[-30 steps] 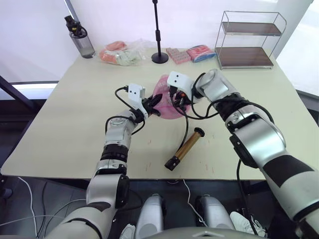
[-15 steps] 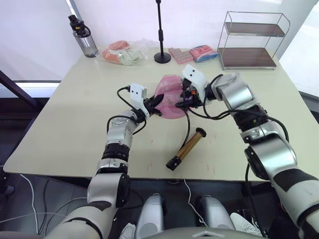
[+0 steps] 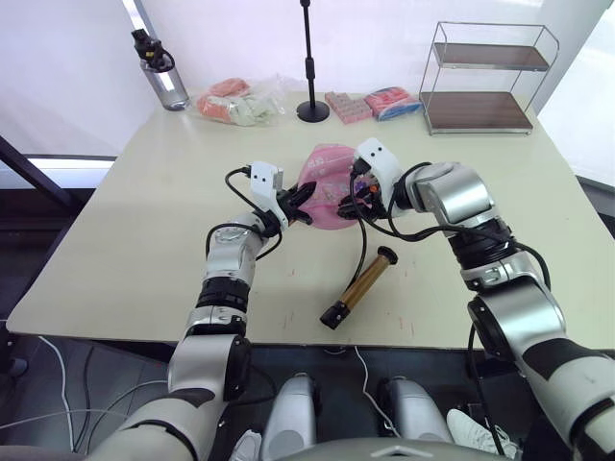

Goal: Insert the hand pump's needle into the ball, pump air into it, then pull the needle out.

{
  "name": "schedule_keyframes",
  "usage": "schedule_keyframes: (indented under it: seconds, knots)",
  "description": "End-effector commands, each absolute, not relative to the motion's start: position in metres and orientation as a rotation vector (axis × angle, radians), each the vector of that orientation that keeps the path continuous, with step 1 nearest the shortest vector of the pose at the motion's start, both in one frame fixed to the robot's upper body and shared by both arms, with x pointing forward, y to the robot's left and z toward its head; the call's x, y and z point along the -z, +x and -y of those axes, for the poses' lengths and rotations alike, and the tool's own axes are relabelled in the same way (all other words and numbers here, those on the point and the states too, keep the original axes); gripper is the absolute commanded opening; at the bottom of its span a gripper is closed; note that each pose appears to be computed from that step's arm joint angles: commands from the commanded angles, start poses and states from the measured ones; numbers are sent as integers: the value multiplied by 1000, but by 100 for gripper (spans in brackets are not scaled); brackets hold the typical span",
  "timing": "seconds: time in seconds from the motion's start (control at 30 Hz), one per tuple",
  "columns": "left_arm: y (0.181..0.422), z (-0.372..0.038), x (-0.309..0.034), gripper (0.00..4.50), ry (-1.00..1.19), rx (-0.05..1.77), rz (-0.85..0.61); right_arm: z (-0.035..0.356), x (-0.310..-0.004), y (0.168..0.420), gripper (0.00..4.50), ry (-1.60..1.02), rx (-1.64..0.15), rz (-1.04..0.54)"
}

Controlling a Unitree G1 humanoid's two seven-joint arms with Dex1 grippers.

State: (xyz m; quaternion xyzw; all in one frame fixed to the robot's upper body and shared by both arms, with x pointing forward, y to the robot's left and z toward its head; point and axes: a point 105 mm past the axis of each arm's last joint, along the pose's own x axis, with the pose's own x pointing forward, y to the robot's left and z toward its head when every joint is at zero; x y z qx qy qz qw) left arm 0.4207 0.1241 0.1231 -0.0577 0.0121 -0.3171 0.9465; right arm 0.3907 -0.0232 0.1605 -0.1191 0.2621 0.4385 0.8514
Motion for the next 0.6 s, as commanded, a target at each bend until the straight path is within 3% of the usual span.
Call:
schedule_keyframes:
  seconds: [0.03,0.37,0.5,0.6]
  knots:
    - [410,-110,-83,0,-116,684,-170,20,-172,393,353,-228,-913,-508]
    - [410,-111,-83,0,-114,680,-169,18,-167,399,353,-224,-874,-515]
    - [410,-111,-83,0,-113,679,-169,17,-167,402,223,-221,-861,-510]
    - [410,-111,-83,0,-111,680,-169,17,-167,403,223,-224,-857,-508]
